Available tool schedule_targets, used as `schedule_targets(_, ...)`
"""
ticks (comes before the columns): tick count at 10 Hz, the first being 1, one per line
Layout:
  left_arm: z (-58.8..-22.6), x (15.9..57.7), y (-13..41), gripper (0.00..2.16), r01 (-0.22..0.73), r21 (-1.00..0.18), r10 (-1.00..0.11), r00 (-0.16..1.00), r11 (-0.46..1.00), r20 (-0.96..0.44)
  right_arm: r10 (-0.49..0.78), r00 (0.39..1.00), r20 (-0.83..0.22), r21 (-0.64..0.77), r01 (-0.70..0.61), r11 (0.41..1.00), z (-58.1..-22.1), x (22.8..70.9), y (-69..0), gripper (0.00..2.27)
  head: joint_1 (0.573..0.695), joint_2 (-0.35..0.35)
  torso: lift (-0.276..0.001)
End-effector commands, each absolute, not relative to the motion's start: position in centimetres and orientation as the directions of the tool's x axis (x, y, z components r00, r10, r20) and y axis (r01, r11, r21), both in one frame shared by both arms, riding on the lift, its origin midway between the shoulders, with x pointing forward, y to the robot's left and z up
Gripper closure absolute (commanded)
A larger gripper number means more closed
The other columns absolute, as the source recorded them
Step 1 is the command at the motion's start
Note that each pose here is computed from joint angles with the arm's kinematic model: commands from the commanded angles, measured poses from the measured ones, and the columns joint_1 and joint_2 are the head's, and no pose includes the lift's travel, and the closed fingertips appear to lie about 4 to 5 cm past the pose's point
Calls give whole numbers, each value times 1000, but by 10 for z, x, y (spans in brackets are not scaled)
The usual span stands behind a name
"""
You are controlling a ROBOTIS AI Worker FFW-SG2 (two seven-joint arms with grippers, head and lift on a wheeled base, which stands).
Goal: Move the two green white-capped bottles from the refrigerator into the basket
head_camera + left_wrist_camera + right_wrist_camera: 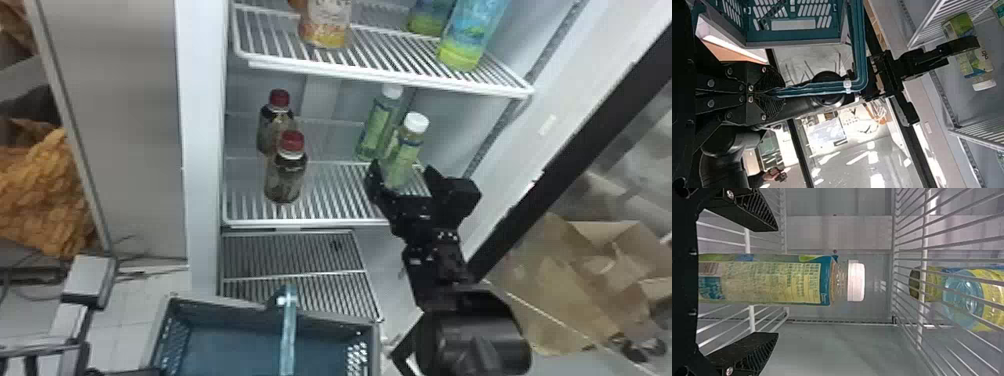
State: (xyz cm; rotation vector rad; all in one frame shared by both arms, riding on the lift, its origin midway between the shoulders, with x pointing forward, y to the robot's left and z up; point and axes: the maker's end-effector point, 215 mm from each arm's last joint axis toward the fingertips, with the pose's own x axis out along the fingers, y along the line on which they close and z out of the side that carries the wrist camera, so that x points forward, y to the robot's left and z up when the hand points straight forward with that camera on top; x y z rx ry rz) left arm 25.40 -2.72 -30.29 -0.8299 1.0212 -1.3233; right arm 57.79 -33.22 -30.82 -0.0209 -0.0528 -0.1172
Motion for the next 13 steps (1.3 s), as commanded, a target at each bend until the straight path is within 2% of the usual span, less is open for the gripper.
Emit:
schedule_targets(1,-302,254,-28,1161,366,-926,-993,-37,95,-116,-113,992,50,-19,114,993,-310,589,-332,90,695,-350,-263)
schedule_targets(5,-301,257,-28,1161,370,-924,-993,-32,94,-114,-111,993,40,-24,112,993,-315,603,-333,197,695,-350,-263)
schedule_targets(6,-300,257,-28,1161,372,-924,-993,-34,93,-114,-112,993,40,-19,113,993,-314,605,-334,303,695,-350,-263)
schedule_targets(8,-300,257,-27,1161,369,-925,-993,-34,92,-112,-112,993,48,-2,112,994,-314,604,-334,791,695,-350,-263)
schedule_targets(13,-301,255,-28,1161,365,-927,-993,-34,92,-112,-100,990,97,30,97,995,-294,588,-327,825,695,-350,-263)
